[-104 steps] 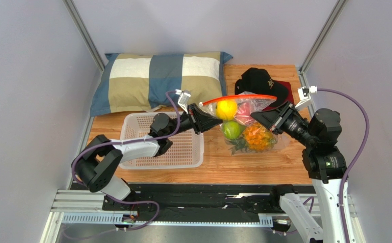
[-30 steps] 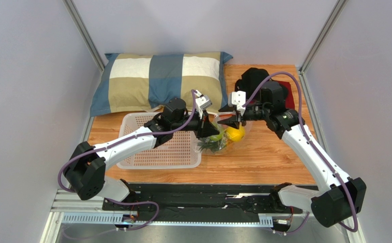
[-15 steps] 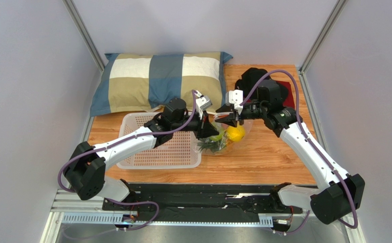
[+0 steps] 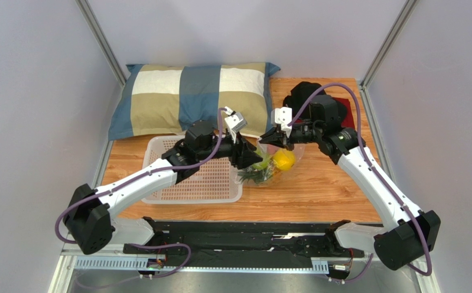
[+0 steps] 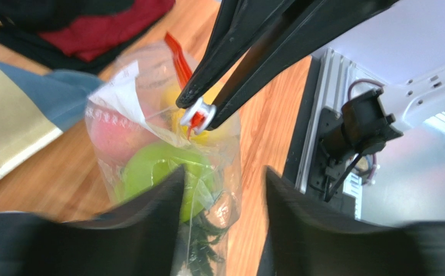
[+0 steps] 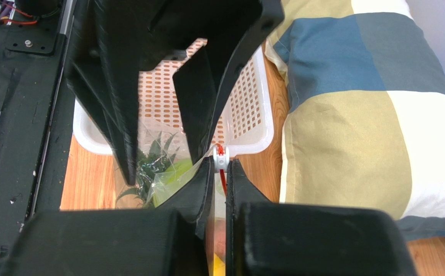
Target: Open the zip-top bag and remove the fake food
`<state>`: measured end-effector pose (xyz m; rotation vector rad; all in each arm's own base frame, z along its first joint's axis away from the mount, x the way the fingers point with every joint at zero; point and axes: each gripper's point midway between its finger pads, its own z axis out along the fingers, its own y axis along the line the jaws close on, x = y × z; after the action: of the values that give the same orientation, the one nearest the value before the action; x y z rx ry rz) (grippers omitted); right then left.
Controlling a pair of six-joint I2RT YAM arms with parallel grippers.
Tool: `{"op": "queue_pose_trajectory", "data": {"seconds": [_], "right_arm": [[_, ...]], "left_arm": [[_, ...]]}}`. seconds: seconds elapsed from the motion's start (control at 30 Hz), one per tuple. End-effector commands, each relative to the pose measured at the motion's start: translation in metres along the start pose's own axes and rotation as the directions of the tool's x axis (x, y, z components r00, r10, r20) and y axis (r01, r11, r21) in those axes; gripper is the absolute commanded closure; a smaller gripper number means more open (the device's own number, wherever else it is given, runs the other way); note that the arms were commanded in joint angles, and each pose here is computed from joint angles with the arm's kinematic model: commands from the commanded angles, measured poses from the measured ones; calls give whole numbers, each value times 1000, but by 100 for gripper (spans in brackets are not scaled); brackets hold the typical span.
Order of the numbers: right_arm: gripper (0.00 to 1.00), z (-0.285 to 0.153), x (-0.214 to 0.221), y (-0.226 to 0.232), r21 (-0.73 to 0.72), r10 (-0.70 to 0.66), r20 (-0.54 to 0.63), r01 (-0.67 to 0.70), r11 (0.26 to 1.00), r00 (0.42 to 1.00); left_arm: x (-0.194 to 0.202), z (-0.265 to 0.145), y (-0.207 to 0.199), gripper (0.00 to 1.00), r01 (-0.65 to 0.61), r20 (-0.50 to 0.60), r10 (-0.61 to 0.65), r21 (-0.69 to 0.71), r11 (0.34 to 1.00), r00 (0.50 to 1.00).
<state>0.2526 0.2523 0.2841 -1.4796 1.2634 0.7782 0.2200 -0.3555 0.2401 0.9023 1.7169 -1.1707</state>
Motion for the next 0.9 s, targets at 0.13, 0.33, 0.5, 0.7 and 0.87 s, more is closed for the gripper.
{"op": "queue_pose_trajectory", "data": {"seconds": [0.13, 0.33, 0.5, 0.7, 0.87], "right_arm": [[100, -18, -31, 2, 68, -9, 27, 7, 998, 1000], [100, -17, -36, 7, 38, 25, 49, -27, 999, 999], [100, -18, -33, 9, 47, 36, 41, -38, 998, 999], [100, -24, -19, 12, 71, 51, -8, -50, 996, 999], [100, -33, 4, 5, 163, 55, -92, -40, 986, 994]], "left_arm": [[-46, 2, -12, 7, -126, 163, 126, -9, 992, 979], [-44, 24, 4, 7, -112, 193, 120, -52, 992, 974], [-52, 35, 15, 45, -118, 209, 133, -83, 989, 969], [-64, 22, 28, 100, -95, 296, 139, -157, 983, 945], [-70, 11, 23, 100, -98, 332, 147, -160, 982, 932]]}}
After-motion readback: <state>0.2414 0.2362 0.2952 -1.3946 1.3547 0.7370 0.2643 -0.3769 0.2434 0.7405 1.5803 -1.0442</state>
